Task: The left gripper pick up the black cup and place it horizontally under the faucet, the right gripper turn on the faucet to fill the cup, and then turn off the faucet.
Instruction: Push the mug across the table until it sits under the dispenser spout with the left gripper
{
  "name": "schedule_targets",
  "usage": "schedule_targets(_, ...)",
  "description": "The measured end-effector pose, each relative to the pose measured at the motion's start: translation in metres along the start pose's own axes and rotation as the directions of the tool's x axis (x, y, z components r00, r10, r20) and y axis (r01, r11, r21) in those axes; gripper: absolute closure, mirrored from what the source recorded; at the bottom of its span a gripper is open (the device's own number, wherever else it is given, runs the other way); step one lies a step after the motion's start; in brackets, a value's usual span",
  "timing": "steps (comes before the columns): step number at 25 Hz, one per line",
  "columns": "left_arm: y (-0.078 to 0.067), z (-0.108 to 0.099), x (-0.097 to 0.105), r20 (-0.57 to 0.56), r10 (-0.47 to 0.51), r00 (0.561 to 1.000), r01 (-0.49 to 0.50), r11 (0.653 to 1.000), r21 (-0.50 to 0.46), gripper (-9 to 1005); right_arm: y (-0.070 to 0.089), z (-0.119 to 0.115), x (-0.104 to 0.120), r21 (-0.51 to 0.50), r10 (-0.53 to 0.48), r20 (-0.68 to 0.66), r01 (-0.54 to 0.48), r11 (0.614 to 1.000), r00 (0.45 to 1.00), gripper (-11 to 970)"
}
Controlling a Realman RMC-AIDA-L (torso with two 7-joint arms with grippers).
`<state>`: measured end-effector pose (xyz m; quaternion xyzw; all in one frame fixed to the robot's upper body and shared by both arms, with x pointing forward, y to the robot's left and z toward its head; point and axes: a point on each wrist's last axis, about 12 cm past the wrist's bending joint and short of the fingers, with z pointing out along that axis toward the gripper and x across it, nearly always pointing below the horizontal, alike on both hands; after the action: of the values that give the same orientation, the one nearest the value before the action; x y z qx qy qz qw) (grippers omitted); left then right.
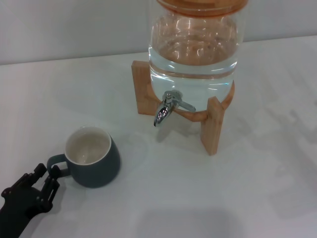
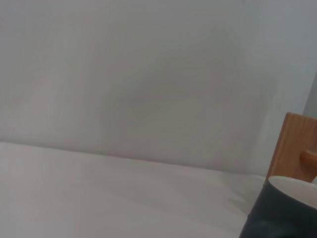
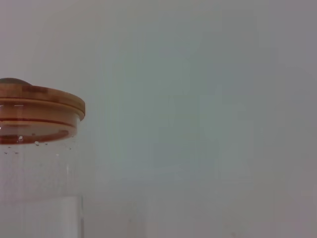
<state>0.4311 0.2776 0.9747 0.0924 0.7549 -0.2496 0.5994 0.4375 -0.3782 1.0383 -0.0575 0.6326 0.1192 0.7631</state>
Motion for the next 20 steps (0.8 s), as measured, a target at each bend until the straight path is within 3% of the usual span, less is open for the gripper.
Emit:
schedule_targets(8,0.0020,0.0035,-0.0031,0.003,-0.015,1.000,0.015,1.000,0.006,682,0.0003,-0.0003,0.0011,0.003,0.002,-0.007,-0.002,1.000,1.000,177)
schedule_targets(13,0.0061,0.0050,-0.0057,0.003,-0.036,0.999,0.036,0.999,-0.002,736,0.0004,0.0000,0.0012,0.002,0.002,-0.007,-0.002,1.000,1.000,177)
schedule_targets(20,0.0092,0.0088,-0.0079,0.003,-0.048,0.999,0.048,0.999,-0.016,728,0.0003,0.0003,0.0012,0.002,0.001,-0.007,-0.001,1.000,1.000,178)
